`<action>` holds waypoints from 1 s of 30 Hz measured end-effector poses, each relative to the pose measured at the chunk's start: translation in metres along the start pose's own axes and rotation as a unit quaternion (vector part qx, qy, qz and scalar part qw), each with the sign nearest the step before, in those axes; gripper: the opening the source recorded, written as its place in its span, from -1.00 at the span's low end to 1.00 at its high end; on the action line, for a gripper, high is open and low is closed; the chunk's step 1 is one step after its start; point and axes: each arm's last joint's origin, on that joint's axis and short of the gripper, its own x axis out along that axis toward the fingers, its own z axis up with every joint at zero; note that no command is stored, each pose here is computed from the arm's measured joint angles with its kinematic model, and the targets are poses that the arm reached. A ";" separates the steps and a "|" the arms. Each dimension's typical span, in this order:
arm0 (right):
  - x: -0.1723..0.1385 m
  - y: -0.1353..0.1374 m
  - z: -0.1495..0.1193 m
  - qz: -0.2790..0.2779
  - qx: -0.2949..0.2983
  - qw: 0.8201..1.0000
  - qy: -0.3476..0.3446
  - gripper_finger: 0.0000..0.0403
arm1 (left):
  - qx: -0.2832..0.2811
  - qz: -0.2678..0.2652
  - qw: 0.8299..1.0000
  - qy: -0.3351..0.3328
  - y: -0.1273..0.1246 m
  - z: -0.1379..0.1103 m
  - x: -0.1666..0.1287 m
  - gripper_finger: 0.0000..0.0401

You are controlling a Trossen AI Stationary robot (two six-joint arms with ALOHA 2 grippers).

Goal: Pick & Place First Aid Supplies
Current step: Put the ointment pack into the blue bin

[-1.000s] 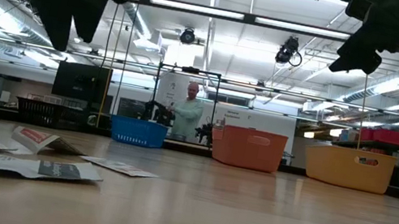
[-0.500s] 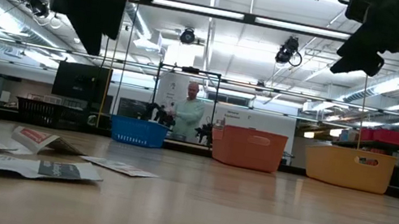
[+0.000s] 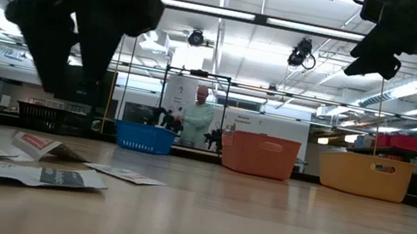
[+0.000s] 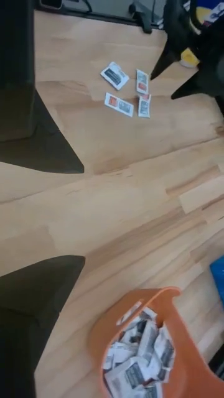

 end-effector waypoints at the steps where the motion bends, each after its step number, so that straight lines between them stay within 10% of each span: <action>1: 0.000 0.000 0.000 0.000 -0.006 1.000 0.000 0.14 | -0.013 0.002 1.000 0.005 -0.001 -0.001 0.004 0.52; 30: -0.001 0.004 0.010 0.018 -0.027 0.998 -0.053 0.14 | -0.106 0.040 0.993 0.044 -0.007 -0.008 0.058 0.26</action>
